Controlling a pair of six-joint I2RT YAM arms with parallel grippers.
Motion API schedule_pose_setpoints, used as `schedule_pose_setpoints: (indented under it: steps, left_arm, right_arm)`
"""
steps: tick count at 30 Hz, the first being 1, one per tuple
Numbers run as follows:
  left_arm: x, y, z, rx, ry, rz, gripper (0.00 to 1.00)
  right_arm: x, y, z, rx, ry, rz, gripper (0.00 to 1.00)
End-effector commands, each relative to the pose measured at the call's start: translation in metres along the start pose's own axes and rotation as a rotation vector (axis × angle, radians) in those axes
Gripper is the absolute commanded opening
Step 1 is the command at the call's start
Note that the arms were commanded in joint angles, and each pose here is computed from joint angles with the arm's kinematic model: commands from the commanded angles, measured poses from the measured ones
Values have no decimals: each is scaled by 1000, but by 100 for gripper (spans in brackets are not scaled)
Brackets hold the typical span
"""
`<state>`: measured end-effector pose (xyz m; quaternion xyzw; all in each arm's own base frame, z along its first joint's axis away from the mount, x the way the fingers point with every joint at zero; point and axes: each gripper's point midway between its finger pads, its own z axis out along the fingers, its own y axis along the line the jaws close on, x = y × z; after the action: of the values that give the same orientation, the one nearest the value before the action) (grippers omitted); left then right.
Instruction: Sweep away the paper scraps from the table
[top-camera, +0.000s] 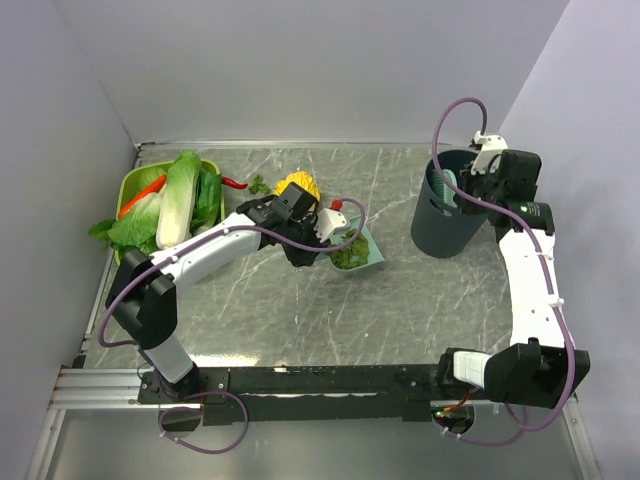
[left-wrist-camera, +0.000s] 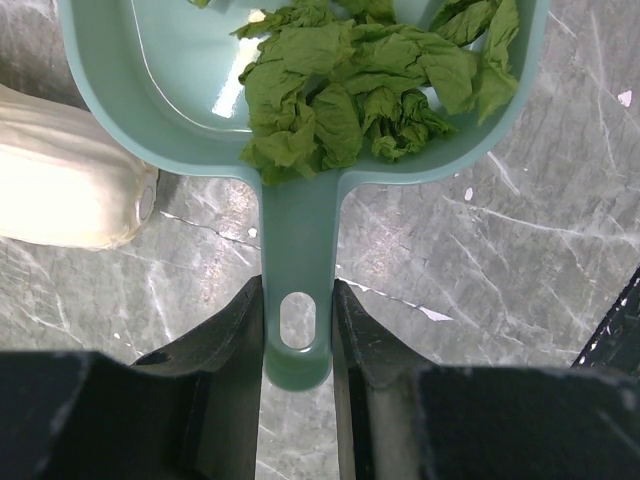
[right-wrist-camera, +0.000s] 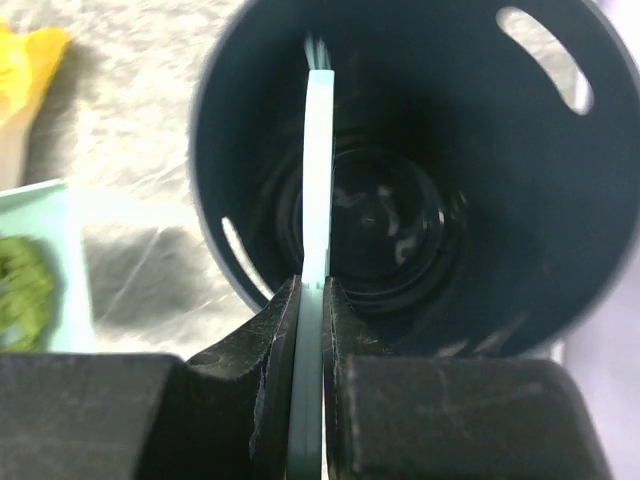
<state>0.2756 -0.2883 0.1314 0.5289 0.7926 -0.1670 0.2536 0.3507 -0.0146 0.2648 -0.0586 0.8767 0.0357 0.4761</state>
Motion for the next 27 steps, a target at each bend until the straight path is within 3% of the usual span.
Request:
schedule_pose_setpoints:
  steps: [1,8,14,17,22,27]
  left_arm:
    - [-24,2,-20,-25,-78,42,1]
    - [-34,9,-27,-50,-89,60,1]
    - [-57,20,-43,-106,-139,71,1]
    - [-73,31,-53,-158,-171,72,1]
    - [-94,48,-64,-220,-205,70,1]
    - [-119,69,-69,-280,-247,59,1]
  right_arm:
    - [-20,22,-23,-99,-24,48,0]
    - [-27,34,-37,-151,16,95,0]
    - [-51,7,-68,27,-61,26,0]
    - [-74,5,-100,74,-181,-32,0]
    - [-91,36,-147,-28,-341,-125,0]
    - [-75,78,-184,-196,-415,-242,0]
